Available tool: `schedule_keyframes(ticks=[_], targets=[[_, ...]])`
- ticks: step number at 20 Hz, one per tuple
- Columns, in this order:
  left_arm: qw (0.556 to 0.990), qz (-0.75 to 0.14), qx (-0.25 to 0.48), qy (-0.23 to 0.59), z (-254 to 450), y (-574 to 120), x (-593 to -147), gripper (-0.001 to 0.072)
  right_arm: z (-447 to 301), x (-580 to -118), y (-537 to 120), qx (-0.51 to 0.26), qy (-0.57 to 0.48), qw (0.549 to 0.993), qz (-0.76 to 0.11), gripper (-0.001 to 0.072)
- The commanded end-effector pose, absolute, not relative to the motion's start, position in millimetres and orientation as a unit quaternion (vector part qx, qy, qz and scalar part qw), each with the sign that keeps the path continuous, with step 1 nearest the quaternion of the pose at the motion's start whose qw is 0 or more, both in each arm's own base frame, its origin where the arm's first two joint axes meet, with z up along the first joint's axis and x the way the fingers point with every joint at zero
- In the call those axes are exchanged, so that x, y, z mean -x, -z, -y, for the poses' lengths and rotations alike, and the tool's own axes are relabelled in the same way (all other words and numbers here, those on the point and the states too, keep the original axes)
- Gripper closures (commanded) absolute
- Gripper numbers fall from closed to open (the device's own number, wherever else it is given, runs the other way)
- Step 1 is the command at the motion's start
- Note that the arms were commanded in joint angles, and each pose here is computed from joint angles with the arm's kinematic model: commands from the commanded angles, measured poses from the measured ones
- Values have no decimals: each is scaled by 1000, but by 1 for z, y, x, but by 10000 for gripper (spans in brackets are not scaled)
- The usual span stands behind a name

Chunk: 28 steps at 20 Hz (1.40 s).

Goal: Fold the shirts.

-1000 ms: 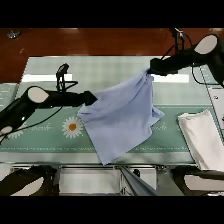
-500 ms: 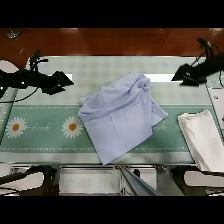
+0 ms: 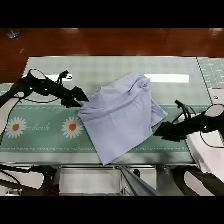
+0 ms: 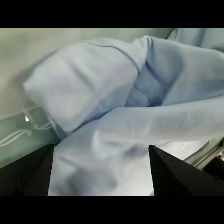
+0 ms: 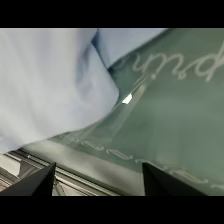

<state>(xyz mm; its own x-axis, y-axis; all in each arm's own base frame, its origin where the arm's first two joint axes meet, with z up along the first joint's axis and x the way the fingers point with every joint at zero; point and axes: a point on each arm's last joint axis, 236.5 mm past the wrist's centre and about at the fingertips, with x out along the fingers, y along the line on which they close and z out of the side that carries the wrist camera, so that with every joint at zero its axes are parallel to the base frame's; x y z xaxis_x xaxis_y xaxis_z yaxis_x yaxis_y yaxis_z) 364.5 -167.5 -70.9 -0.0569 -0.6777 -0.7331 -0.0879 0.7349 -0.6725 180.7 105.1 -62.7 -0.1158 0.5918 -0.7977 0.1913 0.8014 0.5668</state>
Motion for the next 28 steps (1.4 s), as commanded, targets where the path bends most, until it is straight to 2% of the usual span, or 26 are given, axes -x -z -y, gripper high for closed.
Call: schedule_keyframes(ticks=[1, 2, 3, 4, 5, 11, 18, 19, 20, 21, 22, 25, 28], targets=[[613, -699, 273, 247, 185, 83, -360, 9, -125, -144, 80, -263, -163, 581, -753, 89], [613, -698, 275, 249, 187, 82, -362, 27, -131, -145, 82, -253, -161, 586, -753, 90], [613, -695, 279, 252, 189, 80, -364, 187, -139, -147, 84, -248, -161, 593, -749, 90], [616, -690, 279, 258, 191, 77, -367, 594, -149, -151, 85, -245, -165, 601, -743, 90], [622, -680, 273, 276, 193, 73, -370, 679, -160, -153, 85, -248, -171, 603, -738, 90], [628, -671, 268, 289, 195, 61, -377, 679, -214, -164, 97, -286, -194, 591, -729, 90], [624, -674, 267, 292, 196, 61, -375, 679, -262, -219, 103, -325, -198, 609, -696, 92], [624, -674, 267, 292, 196, 60, -375, 679, -268, -231, 102, -334, -198, 615, -686, 182], [625, -673, 267, 292, 196, 59, -375, 679, -274, -241, 100, -339, -201, 620, -678, 385], [627, -671, 266, 293, 196, 57, -375, 679, -279, -250, 95, -333, -218, 629, -668, 668], [631, -667, 266, 294, 195, 53, -377, 679, -282, -260, 87, -324, -235, 639, -657, 697], [673, -620, 264, 306, 187, 9, -401, 680, -280, -303, 37, -307, -286, 662, -621, 697], [747, -497, 281, 341, 177, -99, -443, 680, -252, -378, -65, -270, -323, 735, -531, 698]])
